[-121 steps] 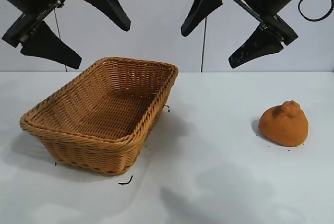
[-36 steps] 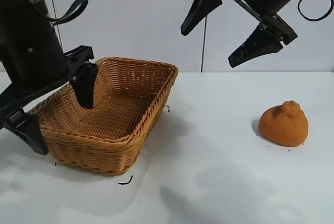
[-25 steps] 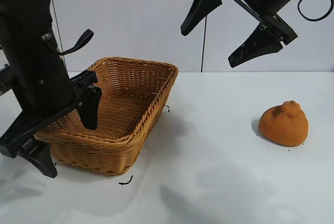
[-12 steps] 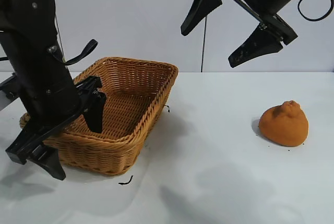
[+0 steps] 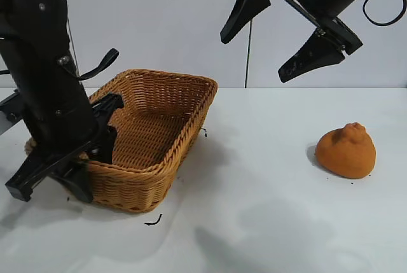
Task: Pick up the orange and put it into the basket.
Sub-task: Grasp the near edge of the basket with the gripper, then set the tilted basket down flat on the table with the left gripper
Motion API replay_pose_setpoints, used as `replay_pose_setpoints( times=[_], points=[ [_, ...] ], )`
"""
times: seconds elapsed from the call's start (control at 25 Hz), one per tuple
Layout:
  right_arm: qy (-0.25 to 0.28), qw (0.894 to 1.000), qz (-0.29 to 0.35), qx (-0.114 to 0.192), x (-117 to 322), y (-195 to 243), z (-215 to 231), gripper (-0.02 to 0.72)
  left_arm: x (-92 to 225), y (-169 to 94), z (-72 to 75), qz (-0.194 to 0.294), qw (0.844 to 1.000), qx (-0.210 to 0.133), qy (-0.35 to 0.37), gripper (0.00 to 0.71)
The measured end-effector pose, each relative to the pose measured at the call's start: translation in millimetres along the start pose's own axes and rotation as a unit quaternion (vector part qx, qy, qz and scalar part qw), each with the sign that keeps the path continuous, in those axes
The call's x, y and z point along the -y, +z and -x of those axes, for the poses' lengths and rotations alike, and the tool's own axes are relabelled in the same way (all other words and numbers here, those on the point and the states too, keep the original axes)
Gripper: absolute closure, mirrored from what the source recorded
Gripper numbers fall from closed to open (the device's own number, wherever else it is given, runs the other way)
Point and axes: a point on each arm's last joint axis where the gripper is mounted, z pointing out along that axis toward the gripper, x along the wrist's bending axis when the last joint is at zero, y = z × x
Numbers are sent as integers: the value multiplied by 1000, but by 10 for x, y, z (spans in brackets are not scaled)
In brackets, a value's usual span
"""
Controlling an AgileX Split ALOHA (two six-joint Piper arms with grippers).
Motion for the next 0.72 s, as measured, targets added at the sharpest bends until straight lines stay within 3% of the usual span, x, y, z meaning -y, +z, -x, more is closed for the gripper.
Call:
replay_pose_setpoints(
  times=[0.16, 0.32, 0.52, 0.64, 0.72],
  points=[
    [0, 1000, 0, 0, 0, 0, 0, 8, -3, 1, 7, -1, 1000, 4, -10, 613],
    [0, 1000, 0, 0, 0, 0, 0, 8, -44, -20, 10, 0, 1000, 4, -18, 618],
    [0, 1000, 0, 0, 0, 0, 0, 8, -329, -247, 35, 7, 999, 26, -17, 618],
    [0, 1000, 0, 0, 0, 0, 0, 8, -541, -322, 27, 5, 999, 30, 12, 618],
    [0, 1000, 0, 0, 0, 0, 0, 8, -655, -361, 53, -1, 997, 33, 67, 618]
  ],
)
